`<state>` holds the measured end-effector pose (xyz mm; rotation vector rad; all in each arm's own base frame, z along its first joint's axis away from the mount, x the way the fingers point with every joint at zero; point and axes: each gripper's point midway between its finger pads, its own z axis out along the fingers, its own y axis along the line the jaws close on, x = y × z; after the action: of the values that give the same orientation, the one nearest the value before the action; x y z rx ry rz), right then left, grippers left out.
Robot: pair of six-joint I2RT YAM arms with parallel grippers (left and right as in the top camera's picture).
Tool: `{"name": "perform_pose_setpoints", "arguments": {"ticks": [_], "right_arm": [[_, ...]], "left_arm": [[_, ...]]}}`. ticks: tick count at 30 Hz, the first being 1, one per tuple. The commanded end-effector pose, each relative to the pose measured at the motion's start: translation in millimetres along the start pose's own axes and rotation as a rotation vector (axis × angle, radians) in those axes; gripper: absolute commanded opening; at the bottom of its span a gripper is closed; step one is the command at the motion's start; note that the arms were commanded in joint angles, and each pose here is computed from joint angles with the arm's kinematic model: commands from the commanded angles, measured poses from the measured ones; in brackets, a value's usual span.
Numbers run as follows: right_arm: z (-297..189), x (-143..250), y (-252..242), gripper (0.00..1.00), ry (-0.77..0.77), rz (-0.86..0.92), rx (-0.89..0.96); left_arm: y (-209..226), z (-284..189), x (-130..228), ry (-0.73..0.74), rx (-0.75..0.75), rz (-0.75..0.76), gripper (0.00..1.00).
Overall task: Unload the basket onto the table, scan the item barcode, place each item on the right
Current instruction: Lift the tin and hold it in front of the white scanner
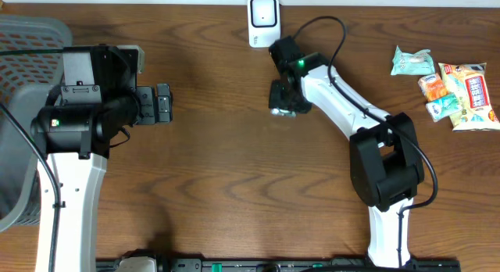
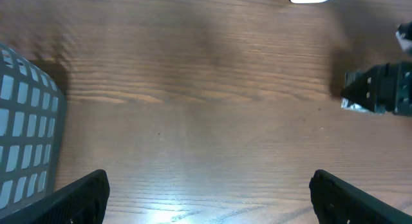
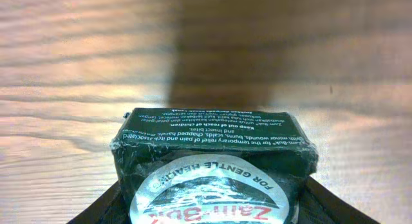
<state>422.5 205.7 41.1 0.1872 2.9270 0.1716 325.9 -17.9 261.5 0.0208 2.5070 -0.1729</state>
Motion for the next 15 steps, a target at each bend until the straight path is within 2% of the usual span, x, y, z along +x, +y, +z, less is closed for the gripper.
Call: {"name": "perform_pose_setpoints", "arguments": {"ticks": [1,12,15], "right_arm": [[-11,-23,9,0.55,-0.071,-0.083,-0.028],[-60,-124,42,0.52,-0.466,-0.100,-0.153],[-73,-147,51,0.54,-0.567,-0.090,-0.203]], "left_arm": [[3,-1,-2,-0.003,-0.009,0.006,0.98],[3,-1,-2,-0.003,-0.009,0.006,0.98],[3,-1,-2,-0.003,-0.009,0.006,0.98]]}}
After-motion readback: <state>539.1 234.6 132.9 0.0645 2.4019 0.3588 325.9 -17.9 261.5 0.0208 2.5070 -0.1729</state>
